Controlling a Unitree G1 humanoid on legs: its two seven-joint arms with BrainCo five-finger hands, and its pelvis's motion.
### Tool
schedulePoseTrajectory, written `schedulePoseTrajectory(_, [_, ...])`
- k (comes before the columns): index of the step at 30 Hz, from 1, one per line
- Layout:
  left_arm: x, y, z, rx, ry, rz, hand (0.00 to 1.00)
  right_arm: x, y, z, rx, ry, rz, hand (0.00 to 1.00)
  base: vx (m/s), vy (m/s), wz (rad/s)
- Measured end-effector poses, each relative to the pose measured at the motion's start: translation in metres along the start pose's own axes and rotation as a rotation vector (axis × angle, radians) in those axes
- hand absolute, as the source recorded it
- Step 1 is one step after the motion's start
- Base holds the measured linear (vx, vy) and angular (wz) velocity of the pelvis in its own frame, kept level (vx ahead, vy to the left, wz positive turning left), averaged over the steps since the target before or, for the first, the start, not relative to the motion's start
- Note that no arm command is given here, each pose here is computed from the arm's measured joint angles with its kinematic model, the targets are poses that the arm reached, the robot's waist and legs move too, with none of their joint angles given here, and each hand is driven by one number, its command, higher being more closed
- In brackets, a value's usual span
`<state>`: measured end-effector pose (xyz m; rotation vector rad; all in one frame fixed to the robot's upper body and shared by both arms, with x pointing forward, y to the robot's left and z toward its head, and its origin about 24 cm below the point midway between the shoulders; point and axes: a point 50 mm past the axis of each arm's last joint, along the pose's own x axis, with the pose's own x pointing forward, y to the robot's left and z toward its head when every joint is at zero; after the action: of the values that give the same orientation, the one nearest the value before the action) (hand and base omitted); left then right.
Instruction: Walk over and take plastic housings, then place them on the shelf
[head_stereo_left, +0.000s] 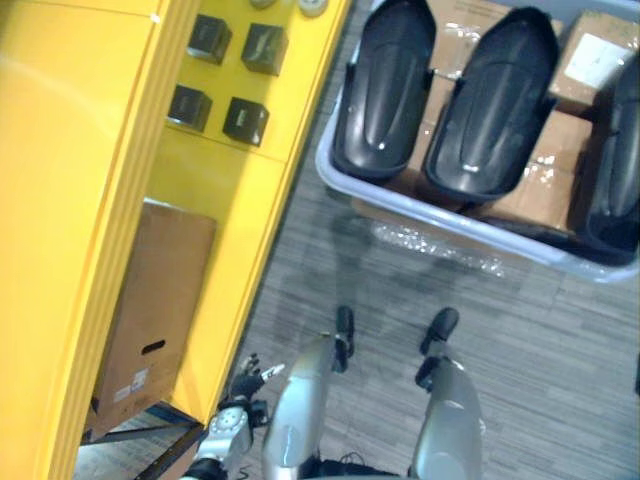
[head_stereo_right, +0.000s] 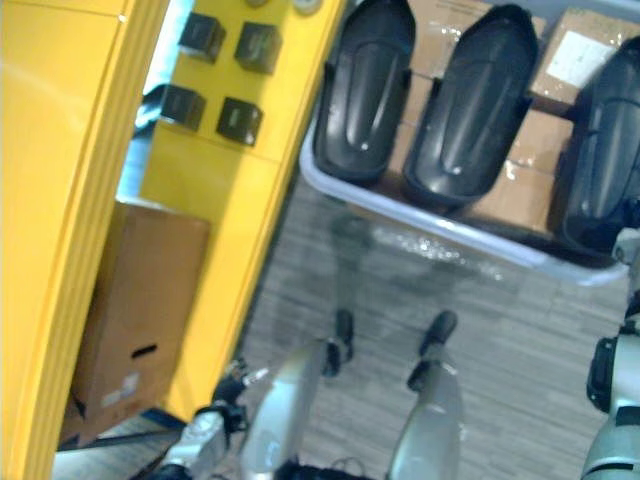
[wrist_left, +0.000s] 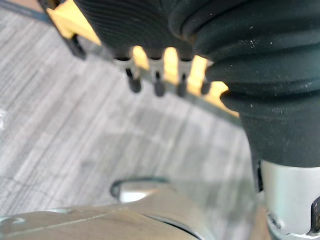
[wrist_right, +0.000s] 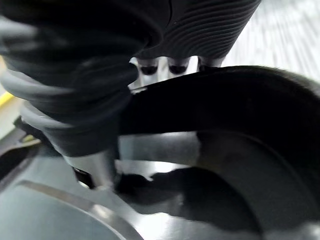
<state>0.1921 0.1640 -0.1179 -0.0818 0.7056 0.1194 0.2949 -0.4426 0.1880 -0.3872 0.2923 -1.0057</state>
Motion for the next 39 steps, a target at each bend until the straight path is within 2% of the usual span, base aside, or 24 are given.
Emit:
schedulePoseTrajectory(11, [0.000,-0.004,-0.001,-0.036,0.008,-0.005,0.00,-0.003,0.007,0.005,-0.187,-0.078,-0.039,1.00,0.00,0.000,0.00])
schedulePoseTrajectory(14, [-0.001,-0.003,-0.001,-0.079,0.002,0.006,0.00,-0.005,0.013,0.009,-0.218,-0.109,-0.041,1.00,-0.02,-0.007,-0.07])
schedulePoseTrajectory(17, [-0.004,-0.007,0.007,-0.186,-0.076,0.036,0.00,-0.008,0.015,0.017,-0.224,-0.160,-0.061,1.00,-0.04,-0.014,-0.05])
schedulePoseTrajectory(20, [-0.005,-0.011,0.025,-0.309,-0.180,0.063,0.00,-0.011,0.017,0.019,-0.274,-0.220,-0.090,1.00,-0.01,-0.004,-0.01])
schedulePoseTrajectory(23, [-0.012,0.010,0.071,-0.486,-0.394,0.139,0.00,-0.021,0.028,0.022,-0.265,-0.296,-0.096,1.00,-0.01,-0.021,0.04])
schedulePoseTrajectory(27, [-0.037,0.021,0.133,-0.561,-0.677,0.107,0.00,-0.036,0.032,0.032,-0.217,-0.409,-0.121,1.00,0.03,-0.034,0.04])
schedulePoseTrajectory(33, [-0.072,0.004,0.180,-0.409,-0.880,-0.050,0.00,-0.074,0.072,0.015,-0.246,-0.534,-0.032,1.00,0.11,-0.019,-0.05])
schedulePoseTrajectory(39, [-0.065,-0.035,0.183,-0.271,-0.736,-0.281,0.00,-0.104,0.089,0.030,-0.270,-0.730,-0.014,1.00,0.11,0.018,-0.21])
